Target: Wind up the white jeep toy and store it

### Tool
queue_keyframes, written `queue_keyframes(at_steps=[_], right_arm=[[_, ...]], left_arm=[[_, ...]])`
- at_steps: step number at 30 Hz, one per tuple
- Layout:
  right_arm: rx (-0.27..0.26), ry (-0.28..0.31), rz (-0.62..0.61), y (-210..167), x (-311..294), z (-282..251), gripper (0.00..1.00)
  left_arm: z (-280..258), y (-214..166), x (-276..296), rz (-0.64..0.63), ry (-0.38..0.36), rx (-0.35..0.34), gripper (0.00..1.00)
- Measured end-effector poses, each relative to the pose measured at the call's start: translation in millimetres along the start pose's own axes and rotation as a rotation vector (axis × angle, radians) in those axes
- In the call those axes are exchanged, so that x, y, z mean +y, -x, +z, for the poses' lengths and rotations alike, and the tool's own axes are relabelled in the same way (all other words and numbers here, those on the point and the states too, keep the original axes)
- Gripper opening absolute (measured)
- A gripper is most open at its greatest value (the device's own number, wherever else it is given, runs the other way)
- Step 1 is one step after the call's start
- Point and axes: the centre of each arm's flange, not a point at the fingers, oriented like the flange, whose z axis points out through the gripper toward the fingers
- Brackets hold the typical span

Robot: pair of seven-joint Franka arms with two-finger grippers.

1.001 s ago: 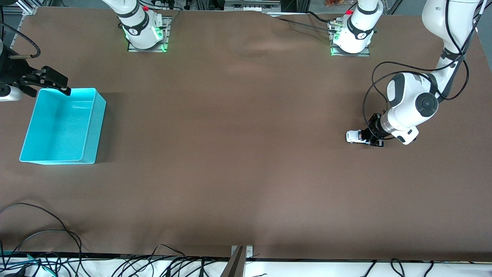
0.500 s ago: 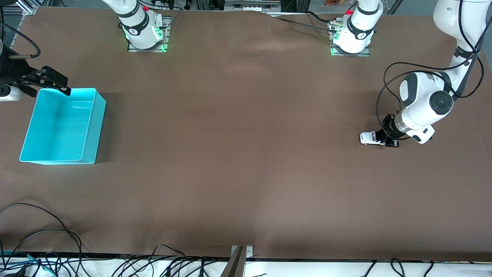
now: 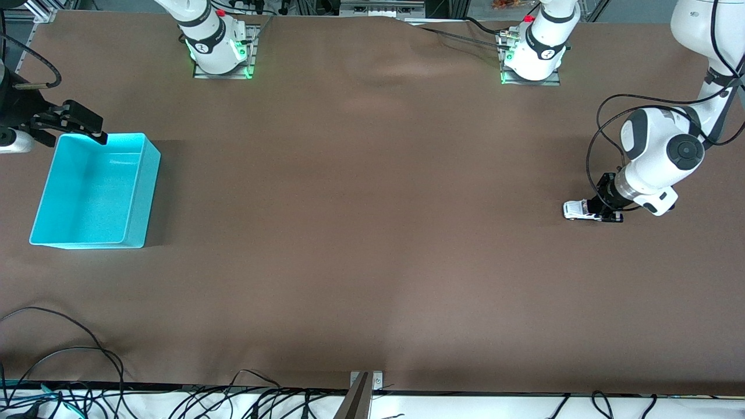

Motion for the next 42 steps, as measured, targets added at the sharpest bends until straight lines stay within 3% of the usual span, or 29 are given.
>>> queue_keyframes(at_steps=[11, 20, 23, 42], right_arm=[[0.000, 0.000, 0.000, 0.0, 0.0, 0.0, 1.00], [0.000, 0.000, 0.000, 0.0, 0.0, 0.0, 1.00], [0.000, 0.000, 0.000, -0.1, 0.0, 0.0, 1.00], [0.000, 0.000, 0.000, -0.7, 0.0, 0.8, 1.00]], left_arm=[[6.6, -21.2, -2.8, 0.019, 0.002, 0.031, 0.51], [34.9, -22.4, -1.7, 0.019, -0.014, 0.010, 0.93], [30.8, -26.3, 3.9, 0.014, -0.002, 0.015, 1.00], [-37.1, -40.4, 31.0, 0.005, 0.022, 0.072, 1.00]])
